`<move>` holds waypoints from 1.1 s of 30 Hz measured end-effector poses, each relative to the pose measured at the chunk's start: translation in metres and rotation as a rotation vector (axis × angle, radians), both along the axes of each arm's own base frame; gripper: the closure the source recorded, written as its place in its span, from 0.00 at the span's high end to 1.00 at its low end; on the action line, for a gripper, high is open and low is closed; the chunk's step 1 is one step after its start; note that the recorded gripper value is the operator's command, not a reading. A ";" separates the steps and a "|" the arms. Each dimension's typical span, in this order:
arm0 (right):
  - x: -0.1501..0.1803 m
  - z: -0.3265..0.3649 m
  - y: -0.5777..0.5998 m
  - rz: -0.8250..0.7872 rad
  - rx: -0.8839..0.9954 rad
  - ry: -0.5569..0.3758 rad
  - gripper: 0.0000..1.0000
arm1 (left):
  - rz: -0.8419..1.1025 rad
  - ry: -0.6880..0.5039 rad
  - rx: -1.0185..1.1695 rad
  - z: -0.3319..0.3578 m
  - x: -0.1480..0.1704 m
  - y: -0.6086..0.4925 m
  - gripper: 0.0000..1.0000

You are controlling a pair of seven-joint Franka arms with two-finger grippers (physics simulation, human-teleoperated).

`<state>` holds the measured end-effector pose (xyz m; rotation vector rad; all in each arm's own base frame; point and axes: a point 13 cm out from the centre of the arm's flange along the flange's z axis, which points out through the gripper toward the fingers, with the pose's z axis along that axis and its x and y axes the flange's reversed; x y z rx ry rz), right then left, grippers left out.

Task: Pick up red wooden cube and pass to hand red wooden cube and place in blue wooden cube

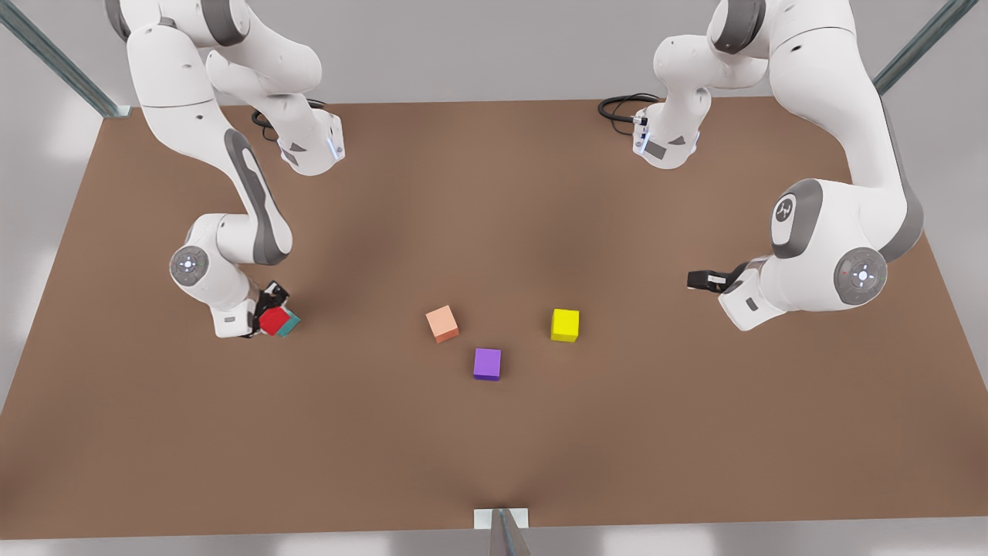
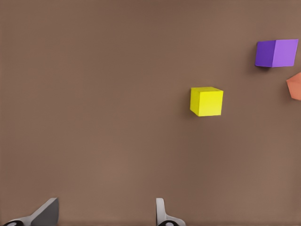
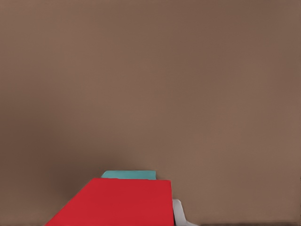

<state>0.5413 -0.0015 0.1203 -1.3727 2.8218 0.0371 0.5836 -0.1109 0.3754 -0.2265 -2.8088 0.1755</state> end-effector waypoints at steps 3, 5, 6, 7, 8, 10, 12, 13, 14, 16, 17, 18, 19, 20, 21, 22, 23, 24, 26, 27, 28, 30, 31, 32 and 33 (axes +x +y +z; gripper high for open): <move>0.000 -0.003 -0.003 -0.023 -0.011 -0.004 1.00 | 0.004 0.002 0.002 -0.001 0.000 0.000 1.00; 0.001 -0.005 -0.003 -0.040 -0.017 -0.007 1.00 | 0.006 0.003 0.003 0.000 0.000 0.000 1.00; 0.001 -0.005 -0.003 -0.049 -0.019 -0.009 0.99 | 0.007 0.003 0.003 0.000 0.000 0.000 1.00; 0.002 -0.005 -0.002 -0.058 -0.020 -0.011 0.99 | 0.009 0.004 0.003 0.000 -0.001 0.000 1.00; 0.002 -0.005 -0.002 -0.066 -0.021 -0.012 1.00 | 0.011 0.004 0.004 0.000 -0.001 0.001 1.00; 0.003 -0.007 -0.002 -0.084 -0.023 -0.011 1.00 | 0.012 0.005 0.004 0.000 -0.001 0.001 1.00; 0.003 -0.010 -0.002 -0.103 -0.023 -0.006 1.00 | 0.014 0.006 0.005 0.000 -0.001 0.001 1.00; 0.002 -0.012 -0.003 -0.112 -0.020 -0.001 1.00 | 0.014 0.007 0.005 0.000 -0.001 0.001 1.00; 0.002 -0.013 -0.003 -0.119 -0.017 0.001 1.00 | 0.015 0.007 0.006 -0.001 -0.001 0.001 1.00; 0.001 -0.015 -0.002 -0.129 -0.012 0.006 1.00 | 0.016 0.008 0.006 -0.001 -0.001 0.001 1.00; 0.000 -0.016 -0.002 -0.132 -0.009 0.011 1.00 | 0.017 0.009 0.007 -0.001 -0.001 0.001 1.00; -0.001 -0.017 -0.002 -0.135 -0.007 0.014 1.00 | 0.017 0.011 0.007 -0.002 -0.001 0.001 1.00; -0.001 -0.017 -0.002 -0.136 -0.006 0.015 1.00 | 0.018 0.013 0.007 -0.003 -0.001 0.001 1.00; -0.001 -0.017 -0.002 -0.137 -0.005 0.015 1.00 | 0.018 0.013 0.007 -0.003 -0.001 0.001 1.00; 0.000 -0.016 -0.002 -0.137 -0.004 0.014 1.00 | 0.018 0.014 0.008 -0.004 -0.001 0.001 1.00; 0.000 -0.014 -0.001 -0.137 -0.002 0.012 1.00 | 0.019 0.014 0.008 -0.004 -0.001 0.001 1.00; 0.000 -0.012 -0.001 -0.137 -0.002 0.010 1.00 | 0.020 0.014 0.008 -0.004 -0.001 0.001 1.00; 0.001 -0.010 -0.001 -0.136 -0.001 0.009 1.00 | 0.020 0.014 0.008 -0.004 -0.001 0.001 1.00; 0.001 -0.006 -0.001 -0.135 0.001 0.007 1.00 | 0.022 0.014 0.009 -0.004 -0.001 0.001 1.00; 0.001 -0.004 -0.001 -0.134 0.001 0.007 1.00 | 0.022 0.014 0.009 -0.004 -0.001 0.001 1.00; 0.002 -0.003 -0.001 -0.134 0.001 0.006 1.00 | 0.023 0.014 0.009 -0.003 -0.001 0.002 1.00; 0.002 0.002 -0.001 -0.132 0.003 0.004 1.00 | 0.023 0.014 0.009 -0.003 -0.001 0.002 1.00; 0.003 0.006 0.000 -0.132 0.003 0.001 1.00 | 0.024 0.014 0.009 -0.003 -0.001 0.002 1.00; 0.005 0.011 0.000 -0.131 0.004 -0.003 1.00 | 0.024 0.014 0.010 -0.004 -0.001 0.002 1.00; 0.008 0.017 0.000 -0.130 0.005 -0.007 1.00 | 0.024 0.015 0.010 -0.004 -0.001 0.002 1.00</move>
